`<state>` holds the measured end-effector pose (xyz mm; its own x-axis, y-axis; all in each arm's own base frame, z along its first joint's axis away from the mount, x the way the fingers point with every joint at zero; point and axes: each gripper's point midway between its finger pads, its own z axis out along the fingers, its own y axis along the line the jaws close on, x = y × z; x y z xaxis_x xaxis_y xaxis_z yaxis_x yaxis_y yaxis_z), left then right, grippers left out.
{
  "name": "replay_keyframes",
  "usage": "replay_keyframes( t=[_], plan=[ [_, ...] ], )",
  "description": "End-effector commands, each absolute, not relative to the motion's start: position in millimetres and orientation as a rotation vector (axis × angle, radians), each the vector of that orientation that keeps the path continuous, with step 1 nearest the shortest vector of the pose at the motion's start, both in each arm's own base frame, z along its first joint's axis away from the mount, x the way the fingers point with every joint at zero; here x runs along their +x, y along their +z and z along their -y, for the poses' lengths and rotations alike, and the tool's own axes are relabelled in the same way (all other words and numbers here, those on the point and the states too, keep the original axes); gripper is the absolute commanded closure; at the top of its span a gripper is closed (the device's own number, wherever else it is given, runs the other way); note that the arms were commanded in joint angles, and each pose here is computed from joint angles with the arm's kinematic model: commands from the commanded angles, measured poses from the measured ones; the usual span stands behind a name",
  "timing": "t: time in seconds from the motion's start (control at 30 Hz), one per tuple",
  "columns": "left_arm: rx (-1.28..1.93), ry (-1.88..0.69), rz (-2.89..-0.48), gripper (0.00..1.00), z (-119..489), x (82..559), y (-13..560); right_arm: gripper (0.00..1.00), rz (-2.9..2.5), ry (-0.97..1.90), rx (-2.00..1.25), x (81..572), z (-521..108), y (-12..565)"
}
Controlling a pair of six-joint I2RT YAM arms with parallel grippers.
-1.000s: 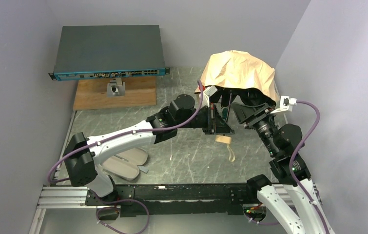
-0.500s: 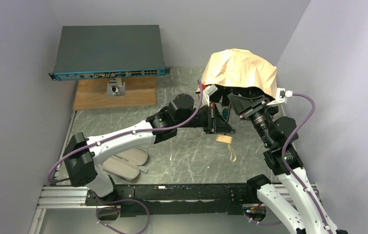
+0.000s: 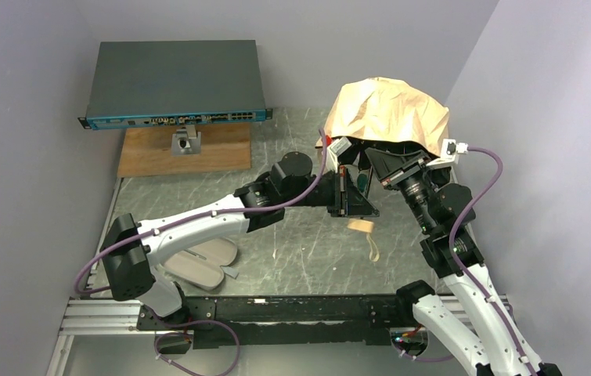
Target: Open the umbrella
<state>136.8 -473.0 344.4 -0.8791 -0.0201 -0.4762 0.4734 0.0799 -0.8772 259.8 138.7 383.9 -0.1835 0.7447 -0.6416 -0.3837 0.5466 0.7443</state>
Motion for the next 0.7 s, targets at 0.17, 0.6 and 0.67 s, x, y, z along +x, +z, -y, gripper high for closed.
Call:
replay_keyframes(
  t=[0.17,0.6,0.67],
  plan=[
    [0.621,-1.843,-1.754,1.00,468,110,407,0.84,-1.316,0.963,0.464,271,-113,406],
    [0.823,-1.605,-1.877,1.00,484,76,371,0.89,-1.159,0.773,0.574,288,-73,442],
    [0.822,-1.596,-1.886,1.00,484,73,367,0.89,-1.137,0.756,0.579,290,-70,450]
  ],
)
